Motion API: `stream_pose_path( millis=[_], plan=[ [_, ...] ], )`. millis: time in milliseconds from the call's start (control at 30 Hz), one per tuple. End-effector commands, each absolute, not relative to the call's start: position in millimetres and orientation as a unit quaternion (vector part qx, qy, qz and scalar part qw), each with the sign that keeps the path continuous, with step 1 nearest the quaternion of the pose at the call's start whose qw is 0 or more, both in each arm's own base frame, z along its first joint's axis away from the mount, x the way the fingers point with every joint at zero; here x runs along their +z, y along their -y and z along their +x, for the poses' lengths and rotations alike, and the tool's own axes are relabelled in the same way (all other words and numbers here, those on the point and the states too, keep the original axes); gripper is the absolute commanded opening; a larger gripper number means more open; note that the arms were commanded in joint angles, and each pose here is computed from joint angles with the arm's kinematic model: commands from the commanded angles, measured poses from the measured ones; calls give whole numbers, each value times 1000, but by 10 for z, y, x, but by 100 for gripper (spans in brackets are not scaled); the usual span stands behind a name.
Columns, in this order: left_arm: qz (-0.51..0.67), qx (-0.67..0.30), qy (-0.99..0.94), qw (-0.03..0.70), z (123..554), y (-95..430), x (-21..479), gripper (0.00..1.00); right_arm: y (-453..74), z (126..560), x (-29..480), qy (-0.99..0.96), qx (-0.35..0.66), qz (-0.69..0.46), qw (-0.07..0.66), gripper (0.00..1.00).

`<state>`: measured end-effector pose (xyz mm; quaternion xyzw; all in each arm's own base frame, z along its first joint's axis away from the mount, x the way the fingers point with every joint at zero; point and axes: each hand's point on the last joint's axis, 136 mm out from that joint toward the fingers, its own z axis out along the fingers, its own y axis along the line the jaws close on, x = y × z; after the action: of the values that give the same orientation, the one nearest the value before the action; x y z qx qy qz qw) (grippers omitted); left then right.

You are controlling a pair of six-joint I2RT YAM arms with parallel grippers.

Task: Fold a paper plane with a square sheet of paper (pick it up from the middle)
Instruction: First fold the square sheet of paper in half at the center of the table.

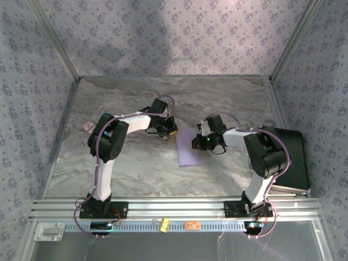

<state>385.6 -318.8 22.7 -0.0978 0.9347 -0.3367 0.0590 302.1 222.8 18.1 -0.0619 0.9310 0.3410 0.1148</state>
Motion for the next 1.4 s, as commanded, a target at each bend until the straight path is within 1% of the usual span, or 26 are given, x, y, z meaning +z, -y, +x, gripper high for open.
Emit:
stream_pose_path(
  millis=[0, 433, 500, 733, 800, 933, 1067, 1167, 1300, 1367],
  plan=[
    [-154, -263, -949, 87, 4080, 2852, -52, 0, -1941, 2614, -198, -958, 283, -34, 32, 0],
    [-159, -250, -952, 78, 4112, 2855, -24, 1, -1968, 2591, -167, -955, 293, -40, 30, 0],
    [-158, -248, -952, 84, 4119, 2847, 43, 1, -1996, 2607, -130, -952, 299, -46, 33, 0],
    [-144, -269, -948, 94, 4098, 2887, 300, 7, -2085, 2639, -57, -946, 319, -45, 37, 0],
    [-142, -283, -944, 98, 4055, 2910, 378, 9, -2126, 2656, -6, -941, 332, -43, 44, 0],
    [-121, -295, -942, 106, 3914, 2955, 567, 10, -2268, 2751, 226, -922, 380, -38, 65, 0],
    [-117, -323, -933, 112, 3770, 2973, 728, 12, -2309, 2924, 552, -905, 413, -3, 100, 6],
    [-99, -349, -925, 116, 3676, 3075, 855, 12, -2276, 2923, 810, -889, 441, 34, 118, 23],
    [-57, -369, -922, 104, 3516, 3289, 907, 12, -1986, 2732, 819, -918, 370, 50, 131, 39],
    [-38, -385, -917, 92, 3439, 3429, 895, 12, -1835, 2633, 774, -927, 346, 64, 130, 40]
  ],
)
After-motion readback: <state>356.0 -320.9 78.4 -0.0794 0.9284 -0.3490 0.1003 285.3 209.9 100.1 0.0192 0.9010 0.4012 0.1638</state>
